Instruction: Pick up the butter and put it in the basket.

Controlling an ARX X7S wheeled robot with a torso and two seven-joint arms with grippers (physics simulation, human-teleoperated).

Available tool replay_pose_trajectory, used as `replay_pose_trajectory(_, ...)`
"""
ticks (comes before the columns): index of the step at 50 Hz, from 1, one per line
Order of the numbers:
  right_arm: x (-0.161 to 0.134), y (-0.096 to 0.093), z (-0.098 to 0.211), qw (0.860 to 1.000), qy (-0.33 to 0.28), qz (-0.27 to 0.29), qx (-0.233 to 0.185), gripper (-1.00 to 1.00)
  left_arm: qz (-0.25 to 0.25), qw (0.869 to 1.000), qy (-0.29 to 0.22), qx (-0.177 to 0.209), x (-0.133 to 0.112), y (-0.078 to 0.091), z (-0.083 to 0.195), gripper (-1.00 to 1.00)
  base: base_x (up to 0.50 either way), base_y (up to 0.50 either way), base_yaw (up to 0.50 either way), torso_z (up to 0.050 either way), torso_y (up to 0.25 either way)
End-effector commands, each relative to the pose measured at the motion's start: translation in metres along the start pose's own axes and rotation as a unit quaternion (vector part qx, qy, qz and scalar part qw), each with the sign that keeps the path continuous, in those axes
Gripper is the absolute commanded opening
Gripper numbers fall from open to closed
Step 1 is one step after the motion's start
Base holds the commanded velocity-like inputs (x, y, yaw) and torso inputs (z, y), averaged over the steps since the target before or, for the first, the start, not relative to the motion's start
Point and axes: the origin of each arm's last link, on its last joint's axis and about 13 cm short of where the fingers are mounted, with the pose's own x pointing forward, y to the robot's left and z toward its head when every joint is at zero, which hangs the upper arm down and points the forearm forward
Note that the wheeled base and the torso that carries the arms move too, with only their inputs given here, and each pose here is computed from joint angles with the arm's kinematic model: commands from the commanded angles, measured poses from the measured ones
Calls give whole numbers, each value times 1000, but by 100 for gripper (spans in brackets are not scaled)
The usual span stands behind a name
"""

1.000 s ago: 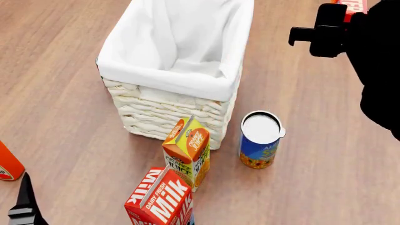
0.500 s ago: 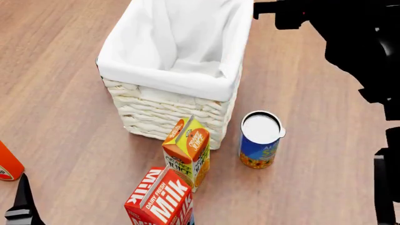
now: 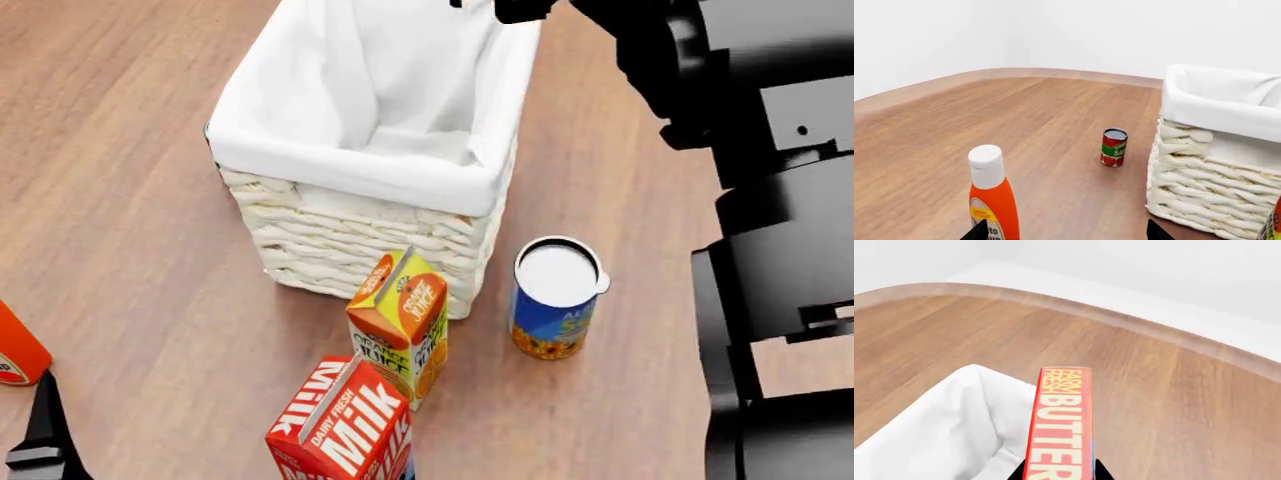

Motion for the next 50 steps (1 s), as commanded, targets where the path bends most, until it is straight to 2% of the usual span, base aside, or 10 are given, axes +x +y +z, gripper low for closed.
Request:
replay_pose_trajectory(1, 0, 17, 26, 997, -29, 62, -41, -100, 4, 1000, -4, -6, -1, 1, 2, 100, 0, 0, 0, 10, 10)
replay_pose_trajectory(7, 0, 23, 31, 994, -22, 89, -52, -100, 5, 1000, -4, -7, -3, 1, 3, 100, 0, 0, 0, 0, 0)
replay_pose_trajectory(21, 11, 32, 25, 991, 15, 121, -46, -100, 7, 1000, -5, -8, -4, 0, 3, 100, 0, 0, 0, 0, 1)
replay_pose_trajectory(30, 9, 36, 23, 992, 46, 116, -35, -100, 8, 1000, -6, -11, -6, 1, 5, 100, 0, 0, 0, 1, 1)
replay_pose_trajectory(40, 0, 40, 35, 991, 66, 107, -53, -100, 8, 1000, -5, -10, -9, -1, 5, 100, 0, 0, 0, 0, 2)
replay_pose_trajectory(50, -6, 45, 39, 989, 91, 113, -44, -100, 8, 1000, -5, -10, -10, -1, 6, 100, 0, 0, 0, 1, 1)
